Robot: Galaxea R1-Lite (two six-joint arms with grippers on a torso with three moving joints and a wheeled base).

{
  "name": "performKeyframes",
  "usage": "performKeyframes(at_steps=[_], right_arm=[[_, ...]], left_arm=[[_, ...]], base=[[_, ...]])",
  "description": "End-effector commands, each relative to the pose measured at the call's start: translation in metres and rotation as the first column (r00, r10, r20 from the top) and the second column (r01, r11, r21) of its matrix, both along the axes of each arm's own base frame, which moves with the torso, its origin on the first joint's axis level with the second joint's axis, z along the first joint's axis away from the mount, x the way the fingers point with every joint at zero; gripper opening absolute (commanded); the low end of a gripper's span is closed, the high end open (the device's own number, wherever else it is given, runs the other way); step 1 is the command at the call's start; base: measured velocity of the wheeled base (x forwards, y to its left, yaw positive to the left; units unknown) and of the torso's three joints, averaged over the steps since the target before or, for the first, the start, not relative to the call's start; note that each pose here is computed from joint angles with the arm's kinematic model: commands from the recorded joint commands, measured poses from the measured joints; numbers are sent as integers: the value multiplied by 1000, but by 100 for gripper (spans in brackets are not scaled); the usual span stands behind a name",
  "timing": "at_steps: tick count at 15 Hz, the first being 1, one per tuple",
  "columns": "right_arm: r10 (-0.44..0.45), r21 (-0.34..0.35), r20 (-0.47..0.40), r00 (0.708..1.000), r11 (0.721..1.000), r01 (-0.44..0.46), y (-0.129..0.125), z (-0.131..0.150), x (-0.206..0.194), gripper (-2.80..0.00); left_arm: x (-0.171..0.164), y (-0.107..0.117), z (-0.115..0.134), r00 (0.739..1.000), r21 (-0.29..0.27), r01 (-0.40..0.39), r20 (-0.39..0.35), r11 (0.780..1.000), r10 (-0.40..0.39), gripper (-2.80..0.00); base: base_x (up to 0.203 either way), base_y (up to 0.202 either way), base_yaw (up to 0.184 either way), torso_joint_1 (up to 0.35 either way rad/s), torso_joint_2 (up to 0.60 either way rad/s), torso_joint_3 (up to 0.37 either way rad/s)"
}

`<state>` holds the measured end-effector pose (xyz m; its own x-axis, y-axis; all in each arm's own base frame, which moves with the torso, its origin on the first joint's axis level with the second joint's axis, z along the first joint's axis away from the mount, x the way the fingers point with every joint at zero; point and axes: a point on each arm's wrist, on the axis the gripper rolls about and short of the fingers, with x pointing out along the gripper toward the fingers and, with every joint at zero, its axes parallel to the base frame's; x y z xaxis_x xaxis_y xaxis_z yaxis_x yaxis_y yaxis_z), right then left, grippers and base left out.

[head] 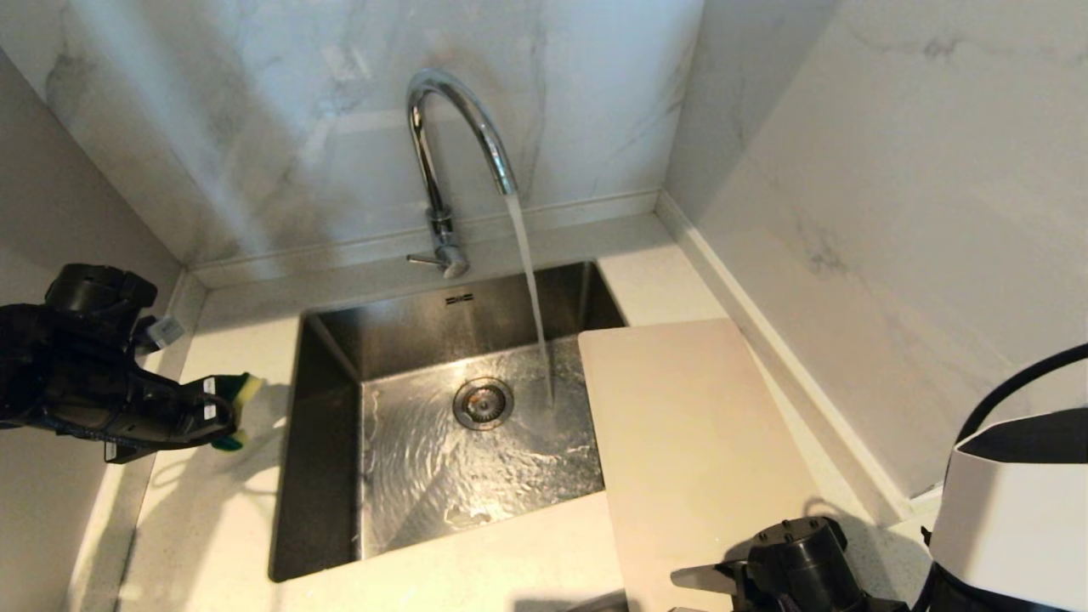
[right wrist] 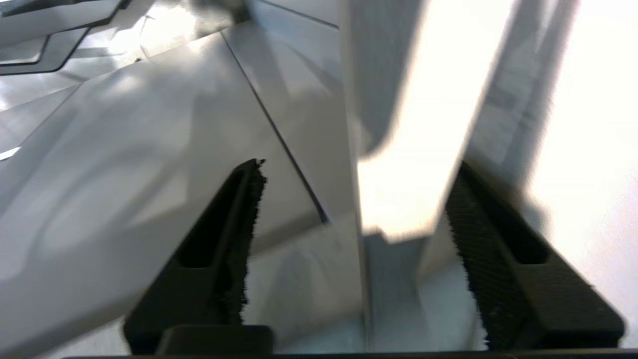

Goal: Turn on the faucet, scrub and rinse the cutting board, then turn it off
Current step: Put down the cutting board

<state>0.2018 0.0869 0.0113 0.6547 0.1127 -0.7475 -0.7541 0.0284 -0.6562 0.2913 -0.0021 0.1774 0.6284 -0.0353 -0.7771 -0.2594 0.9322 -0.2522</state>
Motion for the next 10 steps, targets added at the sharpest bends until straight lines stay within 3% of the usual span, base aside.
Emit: performKeyframes(at_steps=[1, 10], right_arm=[[16, 25, 70, 997, 1000, -18, -1, 18, -7, 0], [32, 83, 161, 987, 995, -46, -7, 44, -32, 0]], left_arm=[[-1, 0, 1, 1000, -1, -2, 2, 1000, 2, -280], [-2, -3, 2, 1000, -4, 9, 6, 1000, -9, -280]], base=[[0, 0, 0, 0, 0, 0], [0, 0, 0, 0, 0, 0]])
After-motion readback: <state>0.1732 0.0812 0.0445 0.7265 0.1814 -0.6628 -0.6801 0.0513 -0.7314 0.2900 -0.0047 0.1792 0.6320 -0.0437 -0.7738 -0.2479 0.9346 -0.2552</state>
